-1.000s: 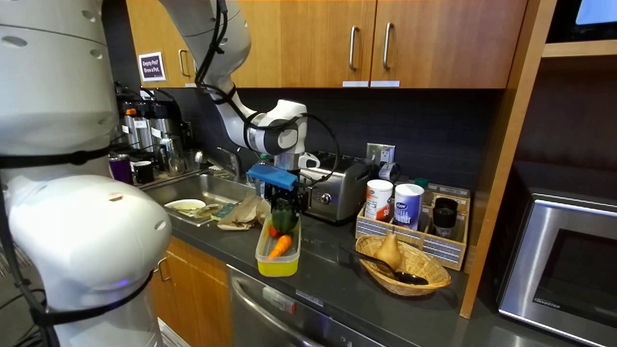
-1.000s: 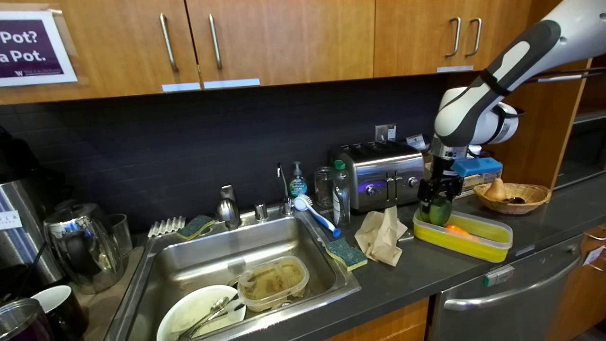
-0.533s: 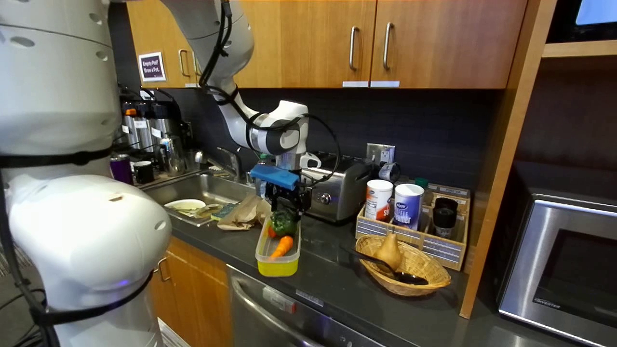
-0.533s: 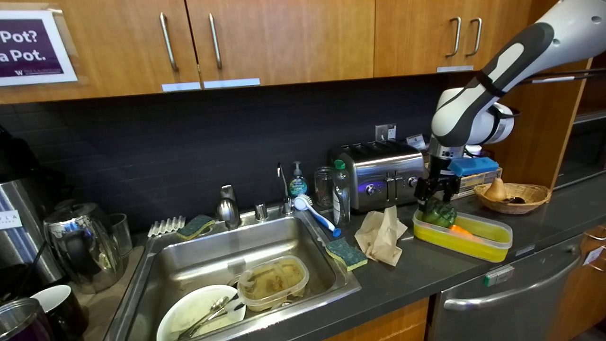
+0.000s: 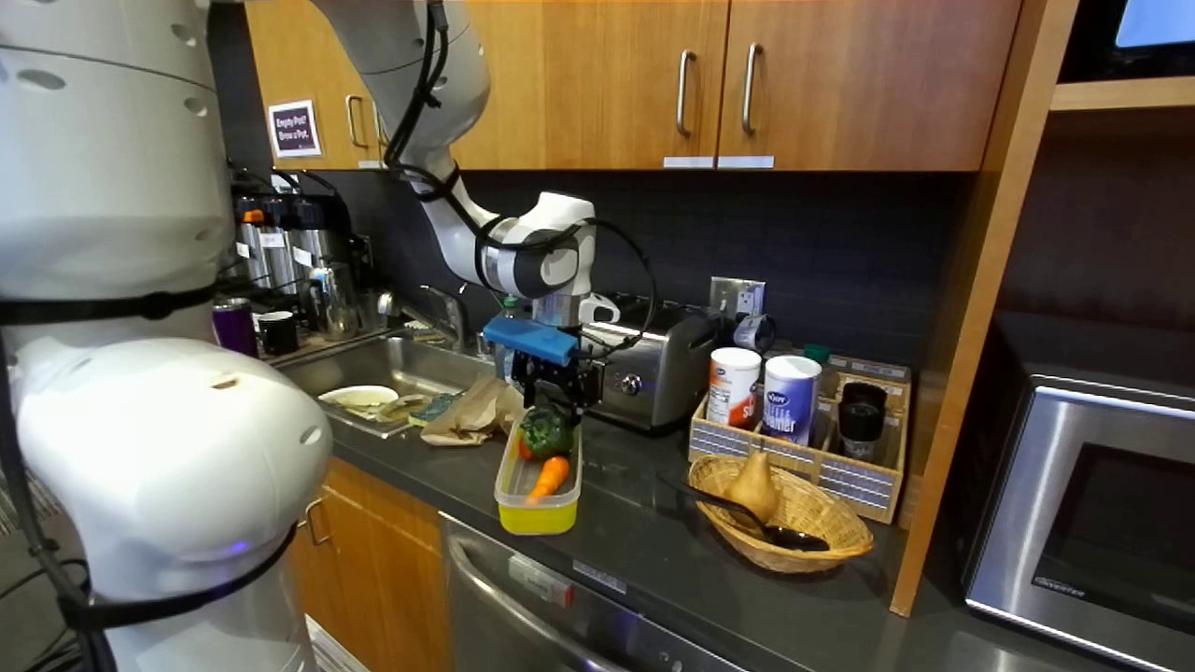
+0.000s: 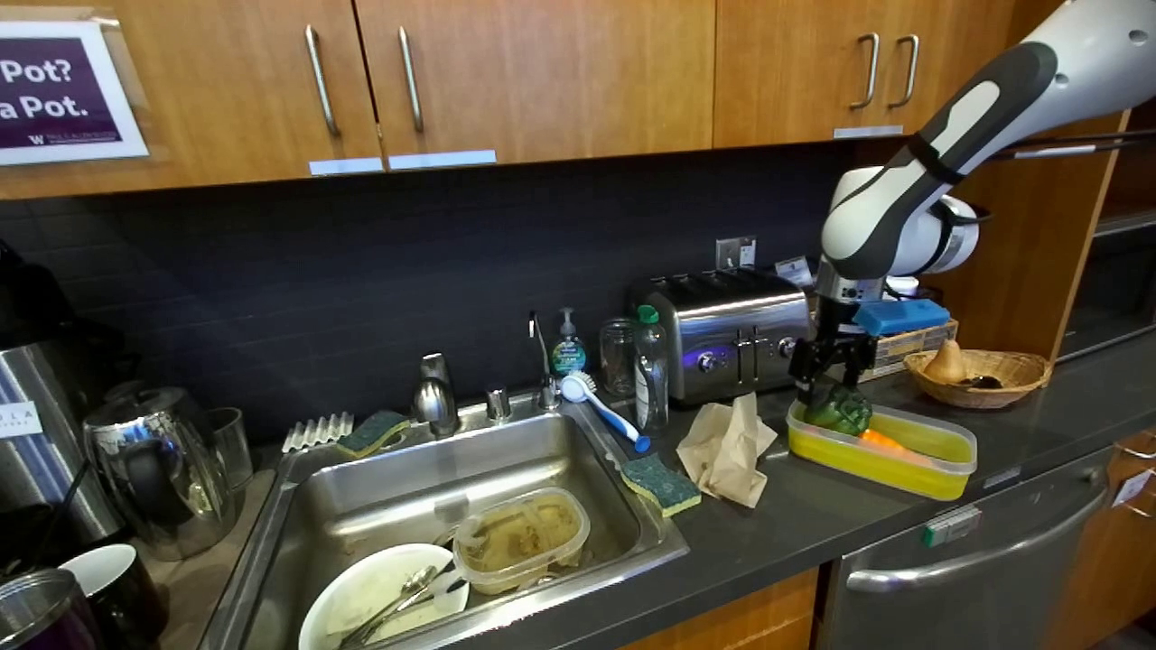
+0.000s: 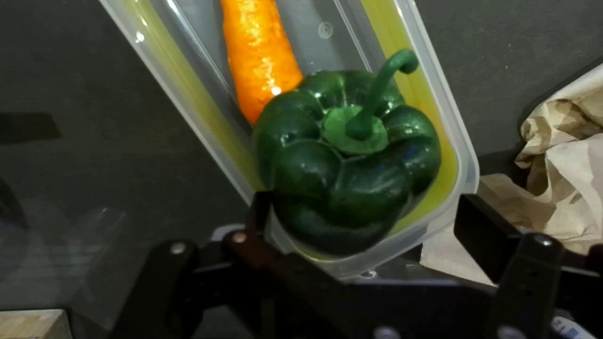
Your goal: Put the green pepper in the yellow lunchbox
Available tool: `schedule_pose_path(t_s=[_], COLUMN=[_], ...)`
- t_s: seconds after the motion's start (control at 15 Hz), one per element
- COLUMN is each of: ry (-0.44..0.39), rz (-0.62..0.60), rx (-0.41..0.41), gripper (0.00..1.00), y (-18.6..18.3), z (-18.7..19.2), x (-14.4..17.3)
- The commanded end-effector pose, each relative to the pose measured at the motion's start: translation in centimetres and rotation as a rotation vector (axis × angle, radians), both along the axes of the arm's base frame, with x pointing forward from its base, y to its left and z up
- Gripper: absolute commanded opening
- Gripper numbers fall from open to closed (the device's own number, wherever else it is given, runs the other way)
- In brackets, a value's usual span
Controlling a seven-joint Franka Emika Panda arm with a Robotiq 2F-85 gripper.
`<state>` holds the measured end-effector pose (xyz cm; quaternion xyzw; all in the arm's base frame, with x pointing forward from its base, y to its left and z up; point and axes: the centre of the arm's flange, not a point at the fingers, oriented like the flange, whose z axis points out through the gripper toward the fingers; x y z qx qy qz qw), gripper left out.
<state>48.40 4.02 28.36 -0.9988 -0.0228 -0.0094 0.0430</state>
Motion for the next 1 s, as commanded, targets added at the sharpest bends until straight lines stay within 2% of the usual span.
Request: schedule_pose_path(t_s=[0.0, 0.47, 0.93], ry=[-0.01, -0.085, -0.093], rz=[0.019, 0.043, 0.004], rx=[-0.025, -0.078, -0.102], gripper=[1.0, 1.0, 1.0], y=[1.2, 2.5, 2.7], z=[2.0, 5.2, 6.5], x=[-1.7, -4.0, -5.8])
